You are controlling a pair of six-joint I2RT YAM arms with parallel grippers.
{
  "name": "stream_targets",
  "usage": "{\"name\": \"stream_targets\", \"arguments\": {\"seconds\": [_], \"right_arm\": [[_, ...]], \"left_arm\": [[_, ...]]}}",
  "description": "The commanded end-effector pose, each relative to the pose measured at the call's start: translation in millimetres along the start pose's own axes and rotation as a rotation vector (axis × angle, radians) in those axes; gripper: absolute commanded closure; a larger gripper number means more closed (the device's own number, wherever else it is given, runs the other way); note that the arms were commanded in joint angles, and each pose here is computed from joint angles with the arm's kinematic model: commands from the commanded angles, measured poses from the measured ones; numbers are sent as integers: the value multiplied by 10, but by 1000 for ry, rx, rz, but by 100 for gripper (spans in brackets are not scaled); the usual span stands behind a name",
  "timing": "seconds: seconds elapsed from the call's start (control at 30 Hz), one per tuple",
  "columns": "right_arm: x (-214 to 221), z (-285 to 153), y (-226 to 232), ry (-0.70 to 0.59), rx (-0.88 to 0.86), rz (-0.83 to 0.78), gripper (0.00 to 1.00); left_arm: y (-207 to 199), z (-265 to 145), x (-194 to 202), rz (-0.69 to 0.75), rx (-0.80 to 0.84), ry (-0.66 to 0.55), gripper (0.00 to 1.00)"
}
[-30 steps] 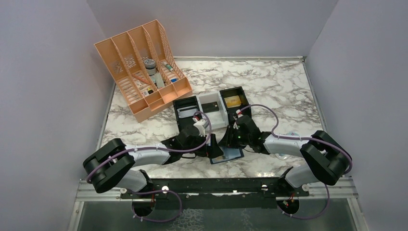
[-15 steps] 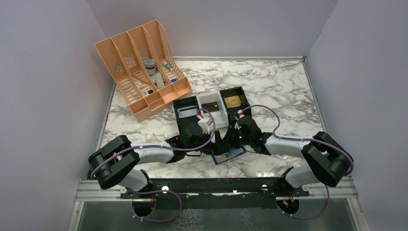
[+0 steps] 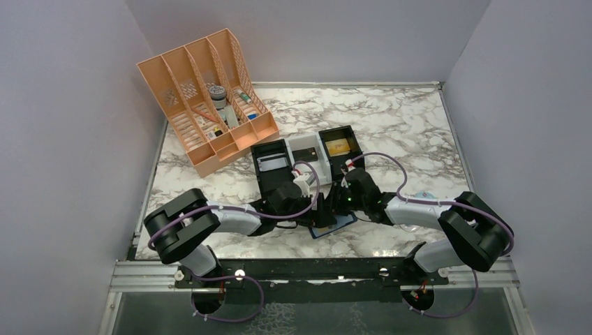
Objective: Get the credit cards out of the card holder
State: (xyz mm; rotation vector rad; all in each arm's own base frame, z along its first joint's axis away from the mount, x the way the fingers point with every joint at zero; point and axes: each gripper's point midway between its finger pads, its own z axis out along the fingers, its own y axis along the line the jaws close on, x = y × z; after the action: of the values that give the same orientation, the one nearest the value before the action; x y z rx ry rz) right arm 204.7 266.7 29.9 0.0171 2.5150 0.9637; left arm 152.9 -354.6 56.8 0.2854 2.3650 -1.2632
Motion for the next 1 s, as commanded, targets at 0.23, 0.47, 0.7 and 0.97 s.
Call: {"name": "stream_targets", "arguments": {"seconds": [0.23, 0.47, 0.7, 0.97], "right_arm": [[-227, -136, 53, -42, -45, 41, 55], [-554, -320, -113, -123, 14, 52, 44], [-848, -584, -639, -223, 175, 119, 42], [-875, -697, -671, -260, 191, 127, 44]], "left_arm": [[-244, 215, -188, 26, 122, -88, 24], [-286, 316, -257, 36, 138, -102, 24], [-347, 511, -217, 52, 171, -55, 24], [-323, 700, -70, 29, 189, 31, 24]]}}
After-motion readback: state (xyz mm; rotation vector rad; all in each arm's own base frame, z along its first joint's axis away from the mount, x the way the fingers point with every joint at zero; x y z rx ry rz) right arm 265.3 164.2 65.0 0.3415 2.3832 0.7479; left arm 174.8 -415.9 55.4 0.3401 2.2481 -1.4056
